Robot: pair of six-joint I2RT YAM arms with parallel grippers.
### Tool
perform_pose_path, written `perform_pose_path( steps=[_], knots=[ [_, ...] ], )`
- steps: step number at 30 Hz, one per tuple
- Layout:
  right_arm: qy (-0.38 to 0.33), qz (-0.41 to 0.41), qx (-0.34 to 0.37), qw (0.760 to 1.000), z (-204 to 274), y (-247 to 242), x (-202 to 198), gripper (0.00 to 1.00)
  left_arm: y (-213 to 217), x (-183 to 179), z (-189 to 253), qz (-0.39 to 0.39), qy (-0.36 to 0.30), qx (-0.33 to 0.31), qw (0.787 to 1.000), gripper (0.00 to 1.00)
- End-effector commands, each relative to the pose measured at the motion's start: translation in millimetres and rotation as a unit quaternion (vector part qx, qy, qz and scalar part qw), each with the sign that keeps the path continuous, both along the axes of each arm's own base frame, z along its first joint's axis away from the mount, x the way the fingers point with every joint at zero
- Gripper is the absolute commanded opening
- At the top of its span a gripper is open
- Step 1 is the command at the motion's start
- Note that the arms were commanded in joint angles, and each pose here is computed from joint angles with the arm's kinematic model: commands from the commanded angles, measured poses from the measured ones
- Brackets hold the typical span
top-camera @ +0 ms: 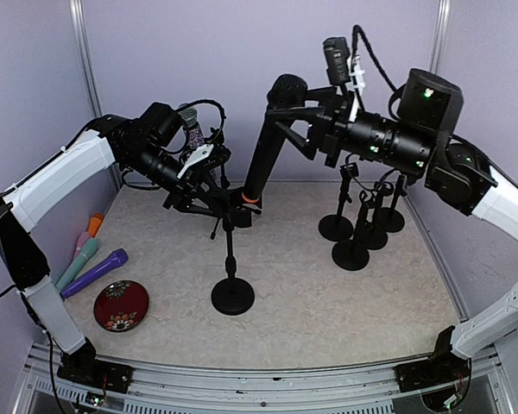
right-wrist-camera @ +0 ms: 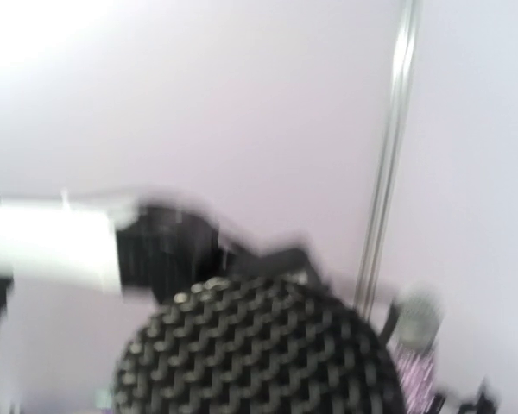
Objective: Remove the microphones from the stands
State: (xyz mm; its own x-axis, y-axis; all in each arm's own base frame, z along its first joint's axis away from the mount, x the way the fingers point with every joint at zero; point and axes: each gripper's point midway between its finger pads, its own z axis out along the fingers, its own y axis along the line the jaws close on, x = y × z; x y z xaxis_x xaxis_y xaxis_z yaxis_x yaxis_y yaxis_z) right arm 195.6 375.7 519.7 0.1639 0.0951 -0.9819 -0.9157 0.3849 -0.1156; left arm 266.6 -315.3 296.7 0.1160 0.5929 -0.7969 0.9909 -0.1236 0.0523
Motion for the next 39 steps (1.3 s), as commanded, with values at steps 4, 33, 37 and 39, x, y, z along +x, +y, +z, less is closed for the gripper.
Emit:
perform_pose_path(
  steps=[4, 33, 37, 39],
  knots=[
    [-0.014, 0.021, 0.099, 0.995, 45.6, -27.0, -18.2, 0.20, -4.3, 27.4, 6.4, 0.037, -0.054, 0.002, 0.998, 0.90],
    [0.018, 0.156, 0.117, 0.981, -17.6, 135.7, -5.6, 0.05, 69.1, -36.2, 56.2, 0.095, 0.026, -0.083, 0.992, 0.78],
    [0.025, 0.161, 0.112, 0.980, -27.0, 149.7, -4.8, 0.04, 72.0, -32.9, 57.0, 0.091, 0.042, -0.089, 0.991, 0.63],
    [0.033, 0.160, 0.109, 0.980, -33.3, 155.2, -2.5, 0.04, 72.9, -31.6, 57.0, 0.091, 0.041, -0.090, 0.991, 0.51]
  ],
)
